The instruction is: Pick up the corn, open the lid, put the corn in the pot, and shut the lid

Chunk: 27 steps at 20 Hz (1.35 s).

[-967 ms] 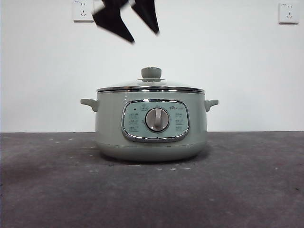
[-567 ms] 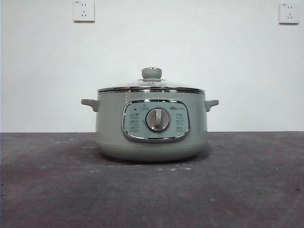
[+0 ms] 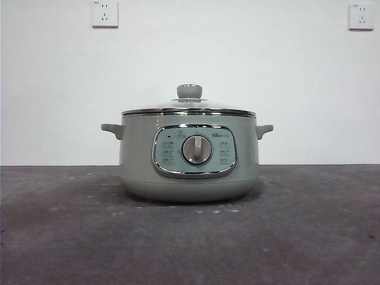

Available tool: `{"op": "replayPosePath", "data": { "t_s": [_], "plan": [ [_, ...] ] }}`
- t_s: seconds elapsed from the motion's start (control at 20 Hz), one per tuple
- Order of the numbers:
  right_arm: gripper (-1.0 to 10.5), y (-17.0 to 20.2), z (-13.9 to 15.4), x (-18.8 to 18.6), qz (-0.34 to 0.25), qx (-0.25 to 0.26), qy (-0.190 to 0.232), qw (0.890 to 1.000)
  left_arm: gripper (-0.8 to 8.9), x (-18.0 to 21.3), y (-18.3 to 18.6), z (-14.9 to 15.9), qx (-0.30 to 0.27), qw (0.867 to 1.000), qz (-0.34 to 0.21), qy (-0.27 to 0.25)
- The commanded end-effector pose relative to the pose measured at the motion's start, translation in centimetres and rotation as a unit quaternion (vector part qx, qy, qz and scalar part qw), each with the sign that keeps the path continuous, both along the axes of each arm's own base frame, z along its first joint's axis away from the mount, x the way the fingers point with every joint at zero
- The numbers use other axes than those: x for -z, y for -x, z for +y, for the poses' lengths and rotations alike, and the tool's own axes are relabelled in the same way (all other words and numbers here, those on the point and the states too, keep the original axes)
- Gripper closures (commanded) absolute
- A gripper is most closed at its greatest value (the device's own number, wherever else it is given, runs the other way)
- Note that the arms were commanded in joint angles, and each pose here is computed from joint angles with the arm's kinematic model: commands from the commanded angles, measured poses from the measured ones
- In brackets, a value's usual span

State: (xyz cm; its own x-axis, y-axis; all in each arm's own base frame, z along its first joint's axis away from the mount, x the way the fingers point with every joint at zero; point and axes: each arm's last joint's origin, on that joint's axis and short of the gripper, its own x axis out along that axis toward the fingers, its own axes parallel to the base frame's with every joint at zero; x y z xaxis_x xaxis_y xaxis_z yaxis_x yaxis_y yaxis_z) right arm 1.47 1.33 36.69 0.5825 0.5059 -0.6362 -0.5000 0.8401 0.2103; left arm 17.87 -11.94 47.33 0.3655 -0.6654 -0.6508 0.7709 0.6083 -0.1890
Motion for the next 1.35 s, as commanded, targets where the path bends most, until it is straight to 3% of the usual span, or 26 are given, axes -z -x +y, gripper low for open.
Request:
{"op": "replayPosePath", "data": {
  "t_s": [0.05, 0.1, 0.15, 0.2, 0.25, 0.6, 1.35],
  "plan": [
    [5.9, 0.14, -0.09, 0.35, 0.010, -0.002, 0.010, 1.000, 4.99, 0.24, -0.19, -0.16, -0.002, 1.000, 0.007, 0.000],
    [6.8, 0.14, -0.09, 0.35, 0.010, -0.002, 0.010, 1.000, 5.90, 0.24, -0.19, -0.16, -0.002, 1.000, 0.007, 0.000],
    [8.2, 0.14, -0.09, 0.35, 0.010, -0.002, 0.010, 1.000, 7.52, 0.24, -0.19, -0.16, -0.002, 1.000, 0.007, 0.000],
    [9.1, 0.13, -0.09, 0.35, 0.010, -0.002, 0.011, 1.000, 8.23, 0.24, -0.19, -0.16, -0.002, 1.000, 0.006, 0.000],
    [9.7, 0.11, -0.11, 0.35, 0.008, 0.001, 0.014, 1.000, 8.16, 0.24, -0.19, -0.16, -0.001, 1.000, 0.007, 0.000],
    [9.5, -0.10, -0.41, 0.36, -0.004, 0.063, 0.035, 0.997, 8.17, 0.24, -0.19, -0.16, -0.002, 1.000, 0.006, 0.000],
    [9.5, -0.30, -0.78, 0.33, -0.031, 0.119, 0.075, 0.990, 8.15, 0.06, -0.38, -0.20, -0.005, 1.000, -0.009, 0.001]
  ]
}}
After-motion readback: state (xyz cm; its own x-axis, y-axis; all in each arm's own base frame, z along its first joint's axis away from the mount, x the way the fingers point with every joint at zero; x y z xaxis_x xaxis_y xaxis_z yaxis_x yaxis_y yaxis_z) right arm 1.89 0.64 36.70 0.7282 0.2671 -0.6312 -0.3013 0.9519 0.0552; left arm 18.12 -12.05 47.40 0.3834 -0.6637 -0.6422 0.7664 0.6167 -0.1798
